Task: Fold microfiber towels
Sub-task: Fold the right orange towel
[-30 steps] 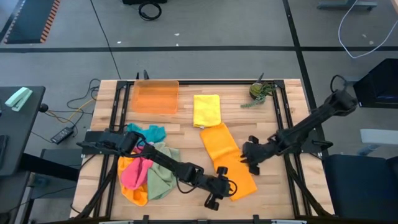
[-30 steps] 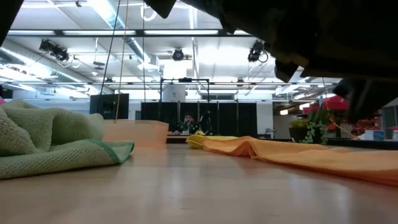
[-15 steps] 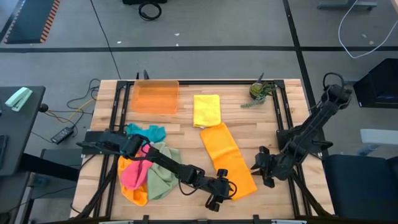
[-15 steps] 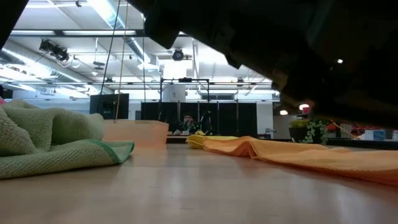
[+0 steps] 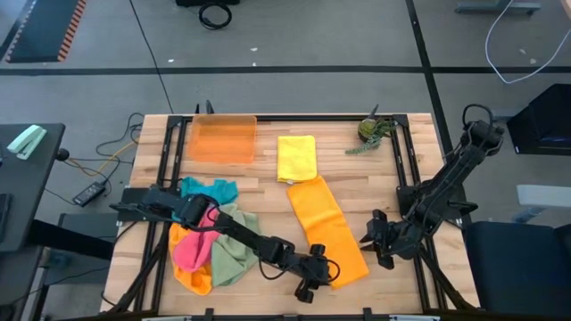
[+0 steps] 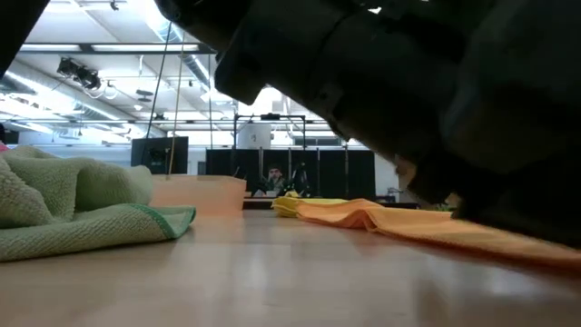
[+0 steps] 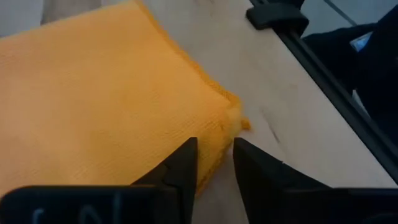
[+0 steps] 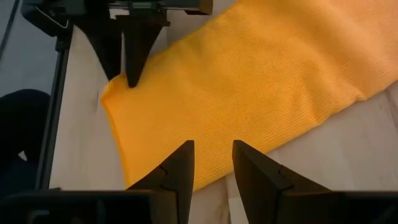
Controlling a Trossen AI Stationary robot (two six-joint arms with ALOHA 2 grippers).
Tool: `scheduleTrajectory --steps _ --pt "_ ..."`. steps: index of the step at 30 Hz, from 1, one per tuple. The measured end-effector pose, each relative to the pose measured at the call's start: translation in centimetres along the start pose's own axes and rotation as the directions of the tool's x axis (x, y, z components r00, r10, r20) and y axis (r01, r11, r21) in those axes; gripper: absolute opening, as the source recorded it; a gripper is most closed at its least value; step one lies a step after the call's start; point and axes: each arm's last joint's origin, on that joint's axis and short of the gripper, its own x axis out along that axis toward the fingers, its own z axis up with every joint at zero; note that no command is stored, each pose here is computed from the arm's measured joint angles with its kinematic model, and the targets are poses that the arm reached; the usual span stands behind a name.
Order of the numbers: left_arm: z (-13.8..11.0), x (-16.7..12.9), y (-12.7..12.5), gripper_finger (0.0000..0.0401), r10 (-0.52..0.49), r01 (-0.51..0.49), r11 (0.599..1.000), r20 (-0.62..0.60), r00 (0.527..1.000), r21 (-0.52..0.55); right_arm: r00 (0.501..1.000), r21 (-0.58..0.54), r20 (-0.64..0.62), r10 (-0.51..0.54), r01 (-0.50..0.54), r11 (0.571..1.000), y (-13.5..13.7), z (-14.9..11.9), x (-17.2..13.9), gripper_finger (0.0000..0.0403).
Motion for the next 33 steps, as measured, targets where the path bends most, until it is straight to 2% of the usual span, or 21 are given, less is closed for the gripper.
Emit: scheduleTrajectory --steps 10,15,18,22,27,33 --pt "0.7 0.0 0.7 0.0010 -0.006 0.006 1.000 0.055 0.998 0.003 1.000 -0.005 -0.024 0.005 -0.005 1.000 0.0 -0.1 0.0 0.0117" --pt "3.3 -0.9 1.5 0.0011 0.007 -0.020 0.997 0.152 0.988 0.079 0.994 -0.042 -0.081 0.073 -0.077 0.996 0.9 -1.4 -0.6 0.0116" --pt "5.5 -1.6 2.1 0.0007 0.057 -0.083 0.989 0.204 0.977 0.124 0.994 -0.036 -0.064 0.084 -0.086 0.996 1.4 -2.2 -1.2 0.0107" --pt "7.5 -2.1 3.6 0.0009 0.121 -0.150 0.977 0.185 0.975 0.153 0.995 -0.035 -0.047 0.087 -0.089 0.995 1.7 -2.9 -1.7 0.0089" --pt "7.8 -2.3 5.8 0.0007 0.169 -0.183 0.972 0.104 0.980 0.144 0.992 -0.056 -0.042 0.121 -0.124 0.991 2.2 -3.7 -2.2 0.0071" --pt "8.3 -2.7 8.6 0.0005 0.218 -0.239 0.953 0.125 0.968 0.186 0.993 -0.050 -0.029 0.113 -0.114 0.992 2.2 -4.0 -2.4 0.0065"
